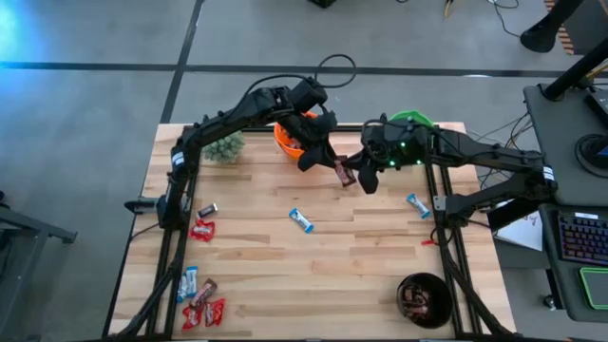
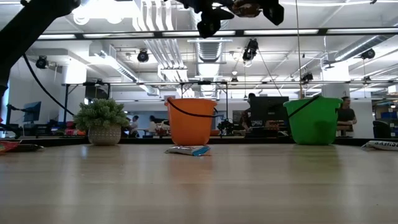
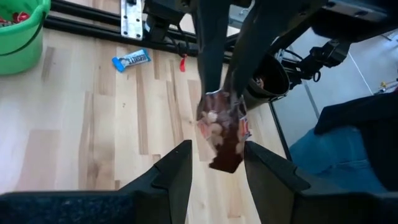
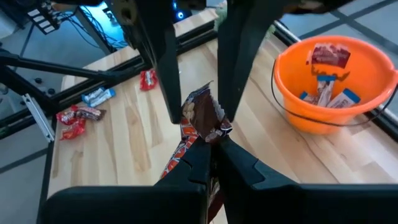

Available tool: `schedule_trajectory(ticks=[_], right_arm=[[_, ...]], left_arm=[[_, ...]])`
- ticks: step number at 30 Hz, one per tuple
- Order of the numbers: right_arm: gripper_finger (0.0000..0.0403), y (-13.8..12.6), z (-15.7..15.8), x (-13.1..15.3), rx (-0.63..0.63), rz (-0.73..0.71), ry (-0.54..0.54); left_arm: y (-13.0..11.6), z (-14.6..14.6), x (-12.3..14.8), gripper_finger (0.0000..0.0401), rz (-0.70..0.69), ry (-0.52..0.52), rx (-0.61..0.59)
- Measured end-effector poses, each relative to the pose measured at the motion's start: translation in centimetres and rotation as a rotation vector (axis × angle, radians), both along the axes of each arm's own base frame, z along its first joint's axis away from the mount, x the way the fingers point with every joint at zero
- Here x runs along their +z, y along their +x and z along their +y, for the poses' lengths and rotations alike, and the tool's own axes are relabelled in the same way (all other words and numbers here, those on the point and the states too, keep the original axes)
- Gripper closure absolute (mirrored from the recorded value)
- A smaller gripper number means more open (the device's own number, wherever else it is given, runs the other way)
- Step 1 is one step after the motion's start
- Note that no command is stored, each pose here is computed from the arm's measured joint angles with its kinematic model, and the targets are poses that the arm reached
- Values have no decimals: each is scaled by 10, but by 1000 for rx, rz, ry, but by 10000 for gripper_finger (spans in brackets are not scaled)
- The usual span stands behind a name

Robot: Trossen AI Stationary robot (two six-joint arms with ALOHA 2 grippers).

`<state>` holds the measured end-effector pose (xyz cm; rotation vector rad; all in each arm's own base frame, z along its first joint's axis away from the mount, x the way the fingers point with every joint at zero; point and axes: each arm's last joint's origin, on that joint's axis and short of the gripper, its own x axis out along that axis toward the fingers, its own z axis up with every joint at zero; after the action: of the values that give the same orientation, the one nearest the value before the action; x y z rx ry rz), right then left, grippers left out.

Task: Organize candy in baskets
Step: Put the brown chocolate bar into the black bucket

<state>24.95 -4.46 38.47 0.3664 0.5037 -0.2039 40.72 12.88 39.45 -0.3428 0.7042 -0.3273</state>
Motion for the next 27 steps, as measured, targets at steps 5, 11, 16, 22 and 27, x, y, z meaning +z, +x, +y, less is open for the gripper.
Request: schedule_trajectory(ticks=[5,11,16,22,27], right_arm=[[391,0,0,4,5,-12,-14],[391,5,-1,1,9,3,-13],[391,5,-1,1,7,0,-16],[391,5,-1,2,5,-5,-22],[391,5,-1,2,6,-5,-24]], left_arm=[[1,1,2,274,-23,8,0],[3,1,3,274,-45,16,0],[2,1,3,275,-39,17,-3],[2,1,3,315,-47,33,-16],[2,1,3,376,-48,37,-18]])
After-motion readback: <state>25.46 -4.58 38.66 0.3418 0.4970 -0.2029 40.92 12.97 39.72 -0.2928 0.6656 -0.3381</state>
